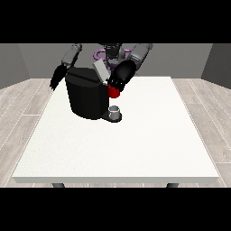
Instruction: Insert the coffee pod into the coffee machine and close the lid
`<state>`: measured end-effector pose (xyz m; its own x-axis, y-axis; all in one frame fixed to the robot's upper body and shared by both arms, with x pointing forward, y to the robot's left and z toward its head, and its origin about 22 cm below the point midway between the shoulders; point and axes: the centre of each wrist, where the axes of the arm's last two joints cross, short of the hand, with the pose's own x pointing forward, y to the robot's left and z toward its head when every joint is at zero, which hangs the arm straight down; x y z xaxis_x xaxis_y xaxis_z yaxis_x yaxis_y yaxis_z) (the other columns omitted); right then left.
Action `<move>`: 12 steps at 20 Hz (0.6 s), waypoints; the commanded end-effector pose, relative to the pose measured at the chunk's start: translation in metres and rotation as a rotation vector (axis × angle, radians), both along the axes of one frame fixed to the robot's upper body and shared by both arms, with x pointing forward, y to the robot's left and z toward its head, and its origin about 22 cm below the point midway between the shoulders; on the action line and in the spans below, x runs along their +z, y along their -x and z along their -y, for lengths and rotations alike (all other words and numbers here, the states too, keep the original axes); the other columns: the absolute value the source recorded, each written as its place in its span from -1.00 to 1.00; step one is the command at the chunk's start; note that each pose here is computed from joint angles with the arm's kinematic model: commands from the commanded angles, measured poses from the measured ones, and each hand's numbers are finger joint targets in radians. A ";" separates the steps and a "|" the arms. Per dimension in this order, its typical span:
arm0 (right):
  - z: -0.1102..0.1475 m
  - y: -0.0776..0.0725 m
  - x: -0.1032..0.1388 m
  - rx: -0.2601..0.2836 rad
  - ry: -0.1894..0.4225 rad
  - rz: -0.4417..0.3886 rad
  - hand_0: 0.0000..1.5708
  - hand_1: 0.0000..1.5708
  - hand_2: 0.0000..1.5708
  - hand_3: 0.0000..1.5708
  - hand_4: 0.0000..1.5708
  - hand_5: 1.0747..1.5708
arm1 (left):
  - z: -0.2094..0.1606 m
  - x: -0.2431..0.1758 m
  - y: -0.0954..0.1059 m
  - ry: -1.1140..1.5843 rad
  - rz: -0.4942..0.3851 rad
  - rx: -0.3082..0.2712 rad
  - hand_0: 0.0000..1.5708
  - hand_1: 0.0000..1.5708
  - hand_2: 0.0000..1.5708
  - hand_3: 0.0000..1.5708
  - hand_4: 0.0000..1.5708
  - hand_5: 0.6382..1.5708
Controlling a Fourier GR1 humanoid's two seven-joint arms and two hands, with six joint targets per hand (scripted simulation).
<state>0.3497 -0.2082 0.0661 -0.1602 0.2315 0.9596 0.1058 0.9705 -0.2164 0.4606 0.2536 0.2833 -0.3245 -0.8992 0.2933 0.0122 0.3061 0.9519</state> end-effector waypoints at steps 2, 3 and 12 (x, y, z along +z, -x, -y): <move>-0.005 0.003 -0.006 -0.011 -0.001 -0.007 -1.00 -1.00 -1.00 -1.00 -1.00 1.00 | 0.005 -0.011 -0.001 0.029 0.050 -0.025 0.41 0.41 0.43 0.23 -1.00 1.00; -0.020 0.000 0.010 0.019 0.039 0.024 -1.00 -1.00 -1.00 -1.00 -1.00 1.00 | 0.005 0.003 -0.002 0.035 0.053 0.015 0.45 0.45 0.45 0.23 -1.00 1.00; -0.006 -0.001 0.002 0.019 0.031 0.023 -1.00 -1.00 -1.00 -1.00 -0.86 1.00 | 0.000 0.021 0.001 0.053 0.105 -0.027 0.57 0.57 0.54 0.23 -1.00 1.00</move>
